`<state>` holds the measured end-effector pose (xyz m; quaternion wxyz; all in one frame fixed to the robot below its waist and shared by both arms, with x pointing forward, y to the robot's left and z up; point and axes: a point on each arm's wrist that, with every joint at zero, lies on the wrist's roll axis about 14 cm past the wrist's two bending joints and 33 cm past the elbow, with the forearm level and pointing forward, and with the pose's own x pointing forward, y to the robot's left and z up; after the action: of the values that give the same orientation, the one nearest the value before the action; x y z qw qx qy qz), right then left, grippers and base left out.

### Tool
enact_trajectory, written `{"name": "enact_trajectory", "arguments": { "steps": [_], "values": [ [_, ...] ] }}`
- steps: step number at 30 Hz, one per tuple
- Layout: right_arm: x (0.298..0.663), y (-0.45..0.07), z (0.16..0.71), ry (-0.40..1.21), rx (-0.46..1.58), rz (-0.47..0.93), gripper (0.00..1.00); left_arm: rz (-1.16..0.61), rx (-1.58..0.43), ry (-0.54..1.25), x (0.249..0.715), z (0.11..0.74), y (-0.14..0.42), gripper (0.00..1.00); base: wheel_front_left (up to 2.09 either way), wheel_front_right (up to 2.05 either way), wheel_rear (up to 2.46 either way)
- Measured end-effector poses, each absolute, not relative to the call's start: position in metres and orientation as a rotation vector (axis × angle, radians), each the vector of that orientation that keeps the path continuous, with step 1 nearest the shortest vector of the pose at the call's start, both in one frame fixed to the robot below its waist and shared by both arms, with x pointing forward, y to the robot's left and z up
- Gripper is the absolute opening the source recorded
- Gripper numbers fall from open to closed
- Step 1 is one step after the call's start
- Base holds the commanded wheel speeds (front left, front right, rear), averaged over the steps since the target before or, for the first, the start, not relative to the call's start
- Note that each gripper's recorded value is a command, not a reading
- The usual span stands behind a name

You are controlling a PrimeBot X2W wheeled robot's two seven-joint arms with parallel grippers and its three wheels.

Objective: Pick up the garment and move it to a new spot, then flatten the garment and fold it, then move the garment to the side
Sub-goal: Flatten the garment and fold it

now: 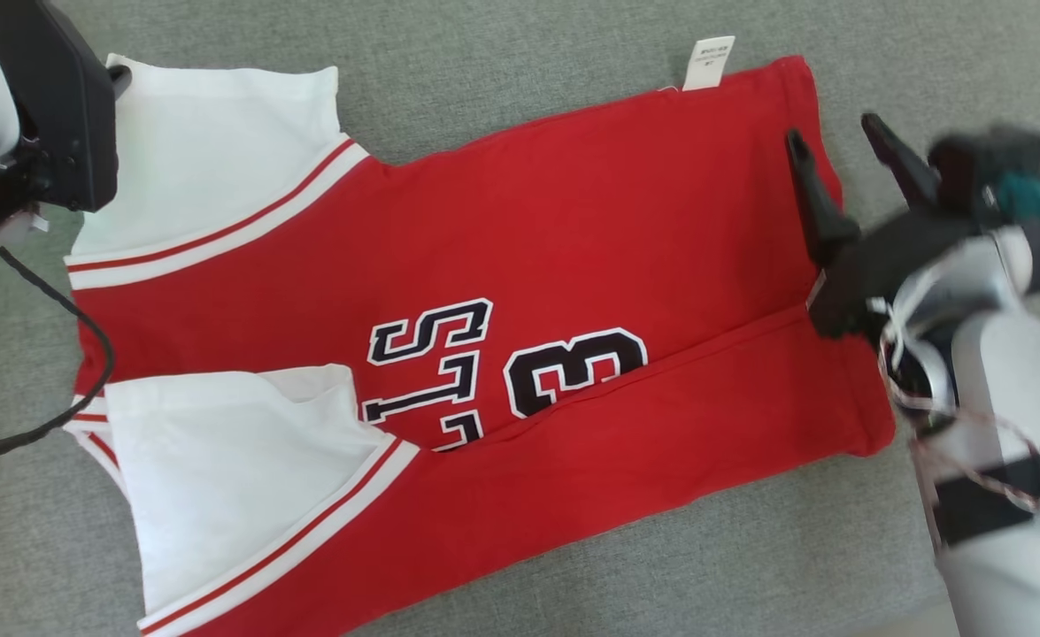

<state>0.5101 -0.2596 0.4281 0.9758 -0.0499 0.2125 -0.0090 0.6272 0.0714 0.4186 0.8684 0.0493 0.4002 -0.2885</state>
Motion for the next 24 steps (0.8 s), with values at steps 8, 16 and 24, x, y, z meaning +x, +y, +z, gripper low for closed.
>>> {"name": "enact_trajectory", "arguments": {
  "steps": [8, 16, 24],
  "values": [
    [0.536, -0.273, 0.422, 0.609, -0.128, -0.094, 1.0, -0.606, 0.134, 0.839, 0.623, 0.42, 0.076, 0.0, 0.0, 0.0, 0.0],
    [0.555, -0.269, 0.421, 0.685, -0.092, -0.113, 1.0, -0.606, 0.156, 0.842, 0.619, 0.421, 0.079, 0.0, 0.0, 0.0, 0.0],
    [0.553, -0.263, 0.408, 0.784, -0.059, -0.113, 0.64, -0.603, 0.172, 0.857, 0.615, 0.42, 0.082, 0.0, 0.0, 0.0, 0.0]
  ]
}}
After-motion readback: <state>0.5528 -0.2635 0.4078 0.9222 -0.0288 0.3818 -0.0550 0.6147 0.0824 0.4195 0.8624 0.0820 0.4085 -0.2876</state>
